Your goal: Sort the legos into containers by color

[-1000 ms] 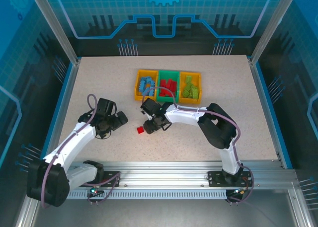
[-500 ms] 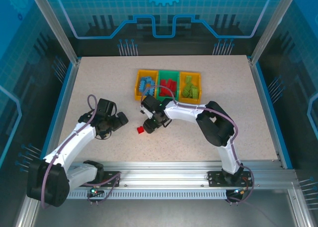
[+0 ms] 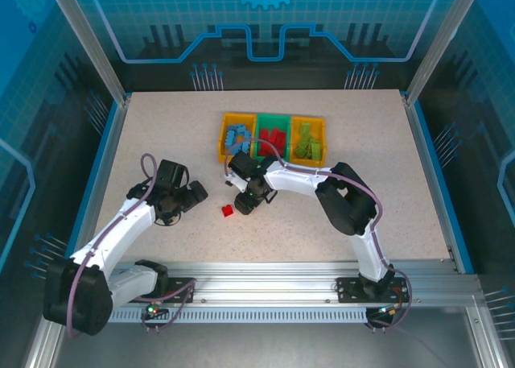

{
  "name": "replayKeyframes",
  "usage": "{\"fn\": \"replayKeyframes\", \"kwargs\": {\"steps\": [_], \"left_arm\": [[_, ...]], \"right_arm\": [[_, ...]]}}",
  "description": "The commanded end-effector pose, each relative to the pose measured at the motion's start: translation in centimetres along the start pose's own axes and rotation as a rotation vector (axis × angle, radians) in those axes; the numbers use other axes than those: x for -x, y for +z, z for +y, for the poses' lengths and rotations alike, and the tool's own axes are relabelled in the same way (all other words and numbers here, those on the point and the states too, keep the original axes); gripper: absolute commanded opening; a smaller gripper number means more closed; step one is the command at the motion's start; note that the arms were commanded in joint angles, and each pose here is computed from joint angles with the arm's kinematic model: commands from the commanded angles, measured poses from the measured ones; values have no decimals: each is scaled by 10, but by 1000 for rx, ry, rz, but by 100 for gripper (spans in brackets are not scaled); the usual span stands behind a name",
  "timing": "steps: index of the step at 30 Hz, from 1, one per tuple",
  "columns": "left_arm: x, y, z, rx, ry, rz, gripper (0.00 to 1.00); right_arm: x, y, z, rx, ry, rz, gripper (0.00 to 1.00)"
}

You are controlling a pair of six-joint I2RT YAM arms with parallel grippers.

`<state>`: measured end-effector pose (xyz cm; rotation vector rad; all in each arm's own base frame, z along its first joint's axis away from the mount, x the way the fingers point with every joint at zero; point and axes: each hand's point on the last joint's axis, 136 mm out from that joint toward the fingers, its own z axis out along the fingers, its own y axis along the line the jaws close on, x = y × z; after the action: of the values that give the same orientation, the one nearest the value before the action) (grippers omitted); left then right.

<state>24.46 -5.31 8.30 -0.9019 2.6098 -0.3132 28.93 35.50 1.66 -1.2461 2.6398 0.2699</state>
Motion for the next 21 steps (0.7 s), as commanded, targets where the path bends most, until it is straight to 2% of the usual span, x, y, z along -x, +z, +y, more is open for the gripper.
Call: {"fn": "replayKeyframes", "kwargs": {"steps": [1,11,16,21], "left_arm": [[-4,2,2,-7,-26,19,99],[-5,2,4,-5,-29,21,99],[-6,2,3,-6,-30,22,99],[-6,3,3,-7,-26,24,99]], "right_arm": [[16,12,-7,-5,-33,-33,59],[20,18,-4,-5,-44,-28,58],[23,16,-4,-8,-40,-37,48],[24,3,-4,-14,-31,-66,33]]}}
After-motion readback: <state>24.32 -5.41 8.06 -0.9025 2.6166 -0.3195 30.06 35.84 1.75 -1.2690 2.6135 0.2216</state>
